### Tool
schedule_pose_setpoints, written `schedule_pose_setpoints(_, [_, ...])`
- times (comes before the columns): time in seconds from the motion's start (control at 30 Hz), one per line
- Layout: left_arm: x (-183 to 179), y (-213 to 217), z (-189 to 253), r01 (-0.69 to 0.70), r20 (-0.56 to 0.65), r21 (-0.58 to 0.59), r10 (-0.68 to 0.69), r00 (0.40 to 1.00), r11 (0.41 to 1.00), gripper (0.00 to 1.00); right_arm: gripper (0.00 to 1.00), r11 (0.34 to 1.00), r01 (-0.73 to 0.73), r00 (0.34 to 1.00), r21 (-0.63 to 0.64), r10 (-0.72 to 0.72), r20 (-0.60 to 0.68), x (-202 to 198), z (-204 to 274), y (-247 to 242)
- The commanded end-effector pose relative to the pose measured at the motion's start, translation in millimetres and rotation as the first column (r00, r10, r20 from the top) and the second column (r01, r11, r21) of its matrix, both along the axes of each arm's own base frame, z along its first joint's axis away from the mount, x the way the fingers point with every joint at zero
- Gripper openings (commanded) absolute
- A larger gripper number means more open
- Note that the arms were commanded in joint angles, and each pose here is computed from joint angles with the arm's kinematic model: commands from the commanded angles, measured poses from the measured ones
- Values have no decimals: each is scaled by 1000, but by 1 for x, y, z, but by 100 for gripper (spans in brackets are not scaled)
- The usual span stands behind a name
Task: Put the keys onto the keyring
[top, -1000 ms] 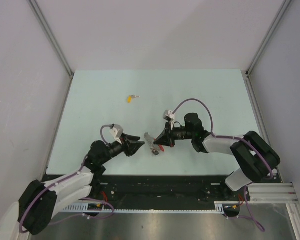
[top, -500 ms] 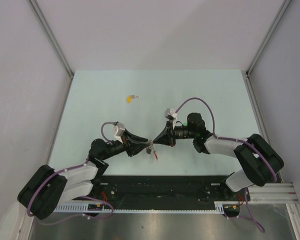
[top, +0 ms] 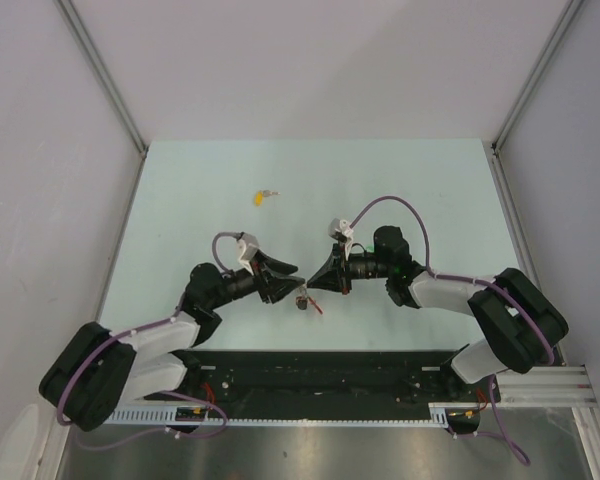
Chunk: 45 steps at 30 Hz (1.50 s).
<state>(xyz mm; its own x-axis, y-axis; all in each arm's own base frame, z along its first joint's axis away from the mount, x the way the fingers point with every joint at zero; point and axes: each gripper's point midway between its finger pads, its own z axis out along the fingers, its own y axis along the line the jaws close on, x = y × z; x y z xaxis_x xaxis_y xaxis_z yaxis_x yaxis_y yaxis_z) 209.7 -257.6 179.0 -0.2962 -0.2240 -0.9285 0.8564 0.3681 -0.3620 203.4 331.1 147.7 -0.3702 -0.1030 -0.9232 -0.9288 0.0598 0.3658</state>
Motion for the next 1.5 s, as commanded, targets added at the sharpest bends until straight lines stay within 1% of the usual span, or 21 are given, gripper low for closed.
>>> schedule_pose_setpoints(0.0, [-7,-12,4,110,3,-3,-110,994,994,55,0,1000,3,998,26,-5,70,3,12,1])
schedule_pose_setpoints(0.1, [-11,-18,-3,145,-29,8,-145,989,989,55,0,1000,8,997,24,-10,75,4,12,1])
schedule_pose_setpoints(0.2, [-19,-22,-5,181,-54,9,-180,982,983,53,0,1000,24,997,19,-26,78,6,12,0])
schedule_pose_setpoints(0.33, [-25,-23,-12,189,-88,26,-186,979,982,48,0,999,45,996,13,-46,78,10,11,-1])
schedule_pose_setpoints(0.37, [-26,-22,-16,188,-115,38,-183,976,981,47,0,999,50,996,11,-51,76,10,11,-1])
schedule_pose_setpoints(0.5, [-35,-25,-22,196,-159,52,-185,970,979,46,0,996,89,993,1,-89,72,17,9,-4])
schedule_pose_setpoints(0.6, [-39,-23,-29,176,-199,78,-158,967,981,47,0,992,127,989,-7,-126,71,22,9,-6])
schedule_pose_setpoints(0.7, [-41,-24,-31,152,-216,108,-126,968,982,50,0,987,159,985,-12,-158,70,28,8,-7])
schedule_pose_setpoints(0.8, [-42,-26,-29,134,-228,111,-106,968,985,52,0,983,183,981,-11,-181,65,30,8,-8])
schedule_pose_setpoints(0.87, [-44,-28,-29,134,-251,102,-104,962,986,55,0,982,190,980,-12,-189,65,31,8,-8])
schedule_pose_setpoints(0.93, [-48,-33,-25,133,-237,89,-109,965,987,56,0,979,202,977,-12,-201,67,33,8,-9])
schedule_pose_setpoints(1.0, [-56,-41,-22,166,-220,86,-143,965,982,56,0,978,206,976,-15,-205,67,34,7,-9])
schedule_pose_setpoints(1.03, [-55,-46,-16,170,-200,86,-150,968,982,56,0,978,206,977,-16,-205,66,34,6,-9])
schedule_pose_setpoints(1.1, [-60,-56,-20,197,-213,110,-171,962,974,56,0,977,214,975,-16,-212,67,35,7,-9])
schedule_pose_setpoints(1.13, [-57,-59,-16,187,-200,114,-161,966,976,55,0,976,215,975,-20,-214,63,35,6,-10])
schedule_pose_setpoints(1.2, [-58,-62,-21,182,-213,143,-149,966,973,55,0,973,229,971,-27,-226,71,37,5,-11])
schedule_pose_setpoints(1.3, [-56,-64,-21,164,-173,189,-131,976,968,54,0,972,231,971,-34,-228,73,37,4,-13])
schedule_pose_setpoints(1.47, [-47,-53,-10,80,-105,186,-61,993,979,54,0,976,219,973,-12,-218,75,36,8,-14])
